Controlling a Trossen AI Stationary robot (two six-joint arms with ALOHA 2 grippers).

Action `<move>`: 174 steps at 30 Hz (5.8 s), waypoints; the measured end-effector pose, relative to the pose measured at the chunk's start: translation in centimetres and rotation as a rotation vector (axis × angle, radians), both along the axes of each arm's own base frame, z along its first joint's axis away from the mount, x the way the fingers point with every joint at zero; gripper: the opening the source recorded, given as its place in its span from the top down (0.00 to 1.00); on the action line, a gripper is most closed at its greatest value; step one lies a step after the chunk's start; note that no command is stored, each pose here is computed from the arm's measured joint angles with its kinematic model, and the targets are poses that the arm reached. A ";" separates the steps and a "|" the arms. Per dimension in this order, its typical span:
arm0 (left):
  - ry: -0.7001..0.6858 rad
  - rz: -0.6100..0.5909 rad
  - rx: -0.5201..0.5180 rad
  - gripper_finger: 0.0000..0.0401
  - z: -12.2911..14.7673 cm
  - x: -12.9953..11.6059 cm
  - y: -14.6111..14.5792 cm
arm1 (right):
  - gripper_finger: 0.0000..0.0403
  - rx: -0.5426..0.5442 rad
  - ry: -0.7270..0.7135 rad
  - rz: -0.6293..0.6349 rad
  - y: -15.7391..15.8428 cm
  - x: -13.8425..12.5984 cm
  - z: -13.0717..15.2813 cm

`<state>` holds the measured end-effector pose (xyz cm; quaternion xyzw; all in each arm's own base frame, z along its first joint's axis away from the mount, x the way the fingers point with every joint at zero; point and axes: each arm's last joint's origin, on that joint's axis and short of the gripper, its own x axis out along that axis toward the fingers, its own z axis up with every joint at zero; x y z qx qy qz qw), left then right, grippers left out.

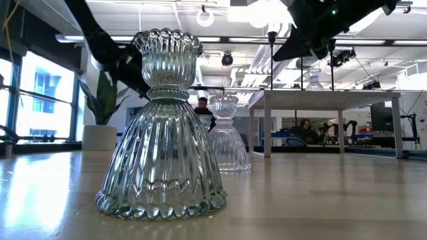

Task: Pick & Place candle stick holders
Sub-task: Put the top transparent glass candle holder on the shelf aligned with the other transparent glass candle holder

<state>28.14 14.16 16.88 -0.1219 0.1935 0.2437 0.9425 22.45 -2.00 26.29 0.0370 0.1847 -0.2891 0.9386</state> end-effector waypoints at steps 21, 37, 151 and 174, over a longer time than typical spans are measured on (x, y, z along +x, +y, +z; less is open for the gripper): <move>0.103 0.151 0.067 0.31 2.6 3.6 4.8 | 1.00 -0.046 0.008 0.099 0.2 0.2 0.3; 0.224 0.103 0.080 0.31 2.3 5.1 6.4 | 1.00 -0.066 0.012 0.111 0.2 0.3 0.4; 0.092 -0.155 0.116 0.55 14.2 1.4 2.5 | 1.00 -0.103 -0.034 0.161 0.4 -0.4 1.5; 0.045 -0.472 0.068 0.55 6.7 11.7 -9.9 | 1.00 -0.098 -0.087 0.213 3.0 -2.9 3.0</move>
